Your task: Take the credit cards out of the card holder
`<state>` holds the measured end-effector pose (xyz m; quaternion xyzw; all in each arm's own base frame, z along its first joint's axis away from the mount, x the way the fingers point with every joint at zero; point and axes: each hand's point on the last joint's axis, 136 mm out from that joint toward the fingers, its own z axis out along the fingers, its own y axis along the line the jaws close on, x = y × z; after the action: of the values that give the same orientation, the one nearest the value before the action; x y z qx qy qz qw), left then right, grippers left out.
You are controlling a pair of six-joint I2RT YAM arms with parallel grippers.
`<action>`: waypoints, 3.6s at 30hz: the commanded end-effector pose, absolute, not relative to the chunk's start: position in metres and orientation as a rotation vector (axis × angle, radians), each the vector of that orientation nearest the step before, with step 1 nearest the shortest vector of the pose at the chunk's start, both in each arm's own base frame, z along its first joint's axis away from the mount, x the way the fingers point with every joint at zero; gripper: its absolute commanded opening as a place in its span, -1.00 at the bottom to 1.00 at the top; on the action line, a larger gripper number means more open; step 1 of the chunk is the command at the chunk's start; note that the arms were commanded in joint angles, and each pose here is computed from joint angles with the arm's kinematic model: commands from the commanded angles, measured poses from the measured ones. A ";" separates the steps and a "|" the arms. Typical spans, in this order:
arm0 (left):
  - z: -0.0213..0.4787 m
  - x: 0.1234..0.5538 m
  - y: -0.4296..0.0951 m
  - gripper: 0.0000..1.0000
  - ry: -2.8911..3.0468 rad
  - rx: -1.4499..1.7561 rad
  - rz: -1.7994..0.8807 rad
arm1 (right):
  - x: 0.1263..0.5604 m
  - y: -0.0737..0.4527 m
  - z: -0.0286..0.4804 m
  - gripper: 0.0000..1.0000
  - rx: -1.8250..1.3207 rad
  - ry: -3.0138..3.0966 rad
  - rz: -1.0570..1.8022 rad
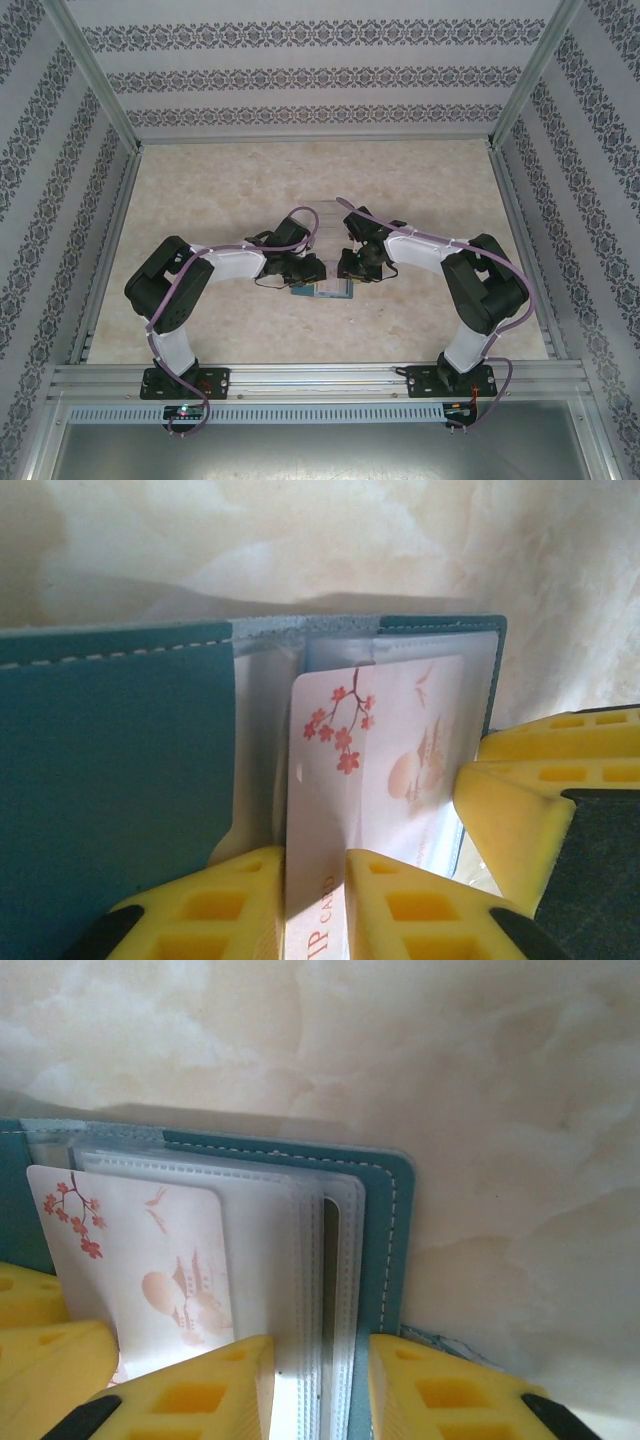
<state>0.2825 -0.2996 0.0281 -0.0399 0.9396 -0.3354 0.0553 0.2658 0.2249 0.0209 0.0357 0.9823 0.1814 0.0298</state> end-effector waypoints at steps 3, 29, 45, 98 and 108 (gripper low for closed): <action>0.028 0.285 -0.295 -0.65 2.847 -0.136 -1.015 | 0.254 0.216 0.006 -0.42 0.106 3.077 0.473; 0.040 0.277 -0.281 -0.84 2.823 -0.118 -0.941 | 0.278 0.221 0.020 -0.45 0.041 3.035 0.456; 0.045 0.274 -0.264 -0.89 2.847 -0.032 -0.792 | 0.271 0.202 0.027 -0.46 0.052 3.038 0.345; 0.120 0.332 -0.250 -1.00 2.304 1.744 -0.196 | 0.261 0.151 0.086 -0.45 0.152 2.899 0.349; 0.130 0.372 -0.260 -1.00 2.226 1.871 -0.180 | 0.257 0.132 0.095 -0.45 0.213 2.869 0.343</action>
<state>0.3744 -0.2711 0.1259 0.6108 0.7767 -0.0623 0.1407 0.2627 0.1443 0.0934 0.0689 0.9815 0.1319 0.1201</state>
